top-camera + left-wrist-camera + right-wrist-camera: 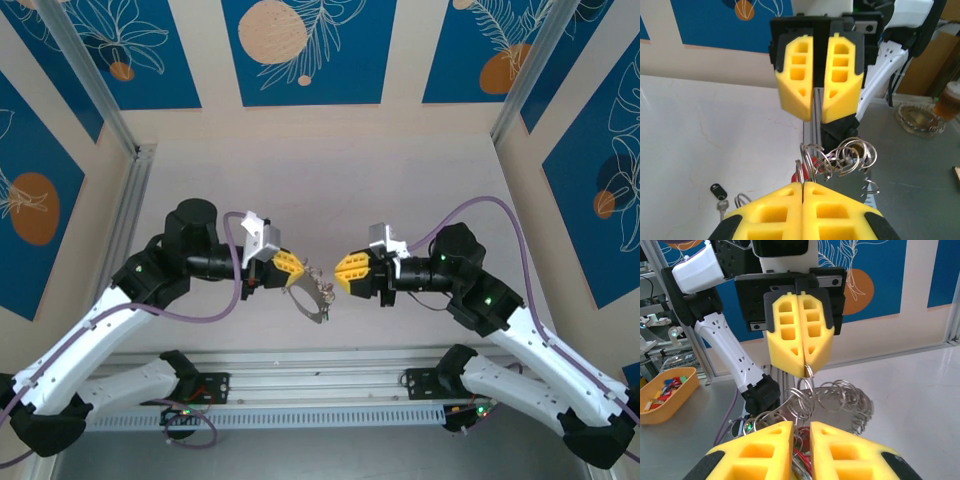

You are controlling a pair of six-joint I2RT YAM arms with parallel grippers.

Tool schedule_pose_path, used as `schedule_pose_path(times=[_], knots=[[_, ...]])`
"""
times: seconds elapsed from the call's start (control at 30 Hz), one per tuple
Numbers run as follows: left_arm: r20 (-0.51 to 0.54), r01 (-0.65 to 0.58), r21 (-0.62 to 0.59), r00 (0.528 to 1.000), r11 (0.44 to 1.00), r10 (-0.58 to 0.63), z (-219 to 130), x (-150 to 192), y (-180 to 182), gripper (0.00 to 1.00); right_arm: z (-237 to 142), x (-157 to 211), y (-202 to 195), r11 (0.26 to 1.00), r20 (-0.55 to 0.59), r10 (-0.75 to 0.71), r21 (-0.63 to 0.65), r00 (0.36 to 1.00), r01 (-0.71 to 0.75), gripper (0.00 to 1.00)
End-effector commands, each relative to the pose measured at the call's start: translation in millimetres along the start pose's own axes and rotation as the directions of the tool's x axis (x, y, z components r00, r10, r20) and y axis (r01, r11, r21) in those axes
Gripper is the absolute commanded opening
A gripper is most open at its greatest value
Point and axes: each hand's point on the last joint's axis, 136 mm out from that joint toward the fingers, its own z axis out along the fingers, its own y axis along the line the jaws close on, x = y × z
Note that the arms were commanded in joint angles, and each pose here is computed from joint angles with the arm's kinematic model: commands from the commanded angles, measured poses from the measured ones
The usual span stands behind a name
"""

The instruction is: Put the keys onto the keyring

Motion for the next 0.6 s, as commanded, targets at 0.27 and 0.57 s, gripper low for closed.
schedule_pose_path(times=[0.27,0.57], knots=[[0.113,-0.058,0.020,0.992,0.998,0.056,-11,-26,-16,0.00,18,-22,13,0.985,0.012,-0.027,-0.172,1.000,0.029,0.18],[0.116,-0.056,0.004,0.992,0.998,0.055,-9,-22,-12,0.00,22,-26,30,0.969,0.022,-0.065,-0.237,0.998,0.069,0.17]])
